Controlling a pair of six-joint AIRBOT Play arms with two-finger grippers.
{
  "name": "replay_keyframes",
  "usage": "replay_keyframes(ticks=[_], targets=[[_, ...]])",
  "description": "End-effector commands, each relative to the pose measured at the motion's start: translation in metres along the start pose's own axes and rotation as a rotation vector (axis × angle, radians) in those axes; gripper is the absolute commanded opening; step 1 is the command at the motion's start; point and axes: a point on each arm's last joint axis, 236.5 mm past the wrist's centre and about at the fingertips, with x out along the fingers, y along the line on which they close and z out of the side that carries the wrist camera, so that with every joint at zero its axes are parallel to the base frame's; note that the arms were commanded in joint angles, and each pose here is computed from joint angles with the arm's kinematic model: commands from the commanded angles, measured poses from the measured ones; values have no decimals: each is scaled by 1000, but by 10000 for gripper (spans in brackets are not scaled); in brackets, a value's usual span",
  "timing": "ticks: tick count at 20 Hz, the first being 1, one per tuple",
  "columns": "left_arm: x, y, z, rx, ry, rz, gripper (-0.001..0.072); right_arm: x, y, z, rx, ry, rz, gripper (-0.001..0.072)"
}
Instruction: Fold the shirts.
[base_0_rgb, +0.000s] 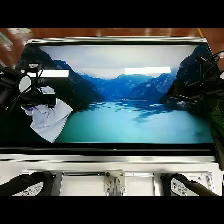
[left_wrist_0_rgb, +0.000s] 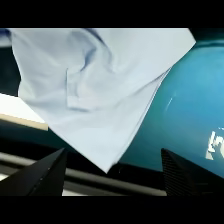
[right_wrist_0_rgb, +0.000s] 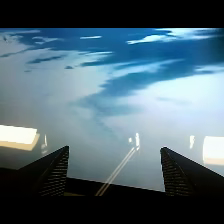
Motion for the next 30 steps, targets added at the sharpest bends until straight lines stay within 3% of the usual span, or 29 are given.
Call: replay_keyframes(ticks=[1,3,7,10,14,15,16,17,21,24,27,30], targets=[[21,39,44,-59,-119,41,716,0,4,1,1,-2,16,698],[59,80,36,-272,-18,16,717,0,4,1,-13,-2,16,698],[141,96,6,-596,219,-204,718,0,3,8,-20,-33,13,698],[191,81,0,-683,300,-289,717,0,3,12,-21,-51,10,698],[225,66,3,-687,303,-300,711,0,3,12,-20,-51,10,698],[228,65,4,-684,298,-300,657,0,3,12,-20,-51,10,698],[226,64,6,-671,290,-309,106,0,3,12,-20,-50,11,698],[220,62,11,-649,271,-327,34,0,3,11,-20,-47,11,698],[132,63,75,-493,14,-388,33,0,4,7,-21,-29,14,698],[-15,43,115,-259,-314,-449,33,-4,6,-3,-39,9,21,697],[-179,8,97,-92,-638,-555,33,-39,11,-25,-152,55,-19,697],[-280,-30,48,-36,-792,-722,33,-92,31,-20,-212,-104,-48,697]])
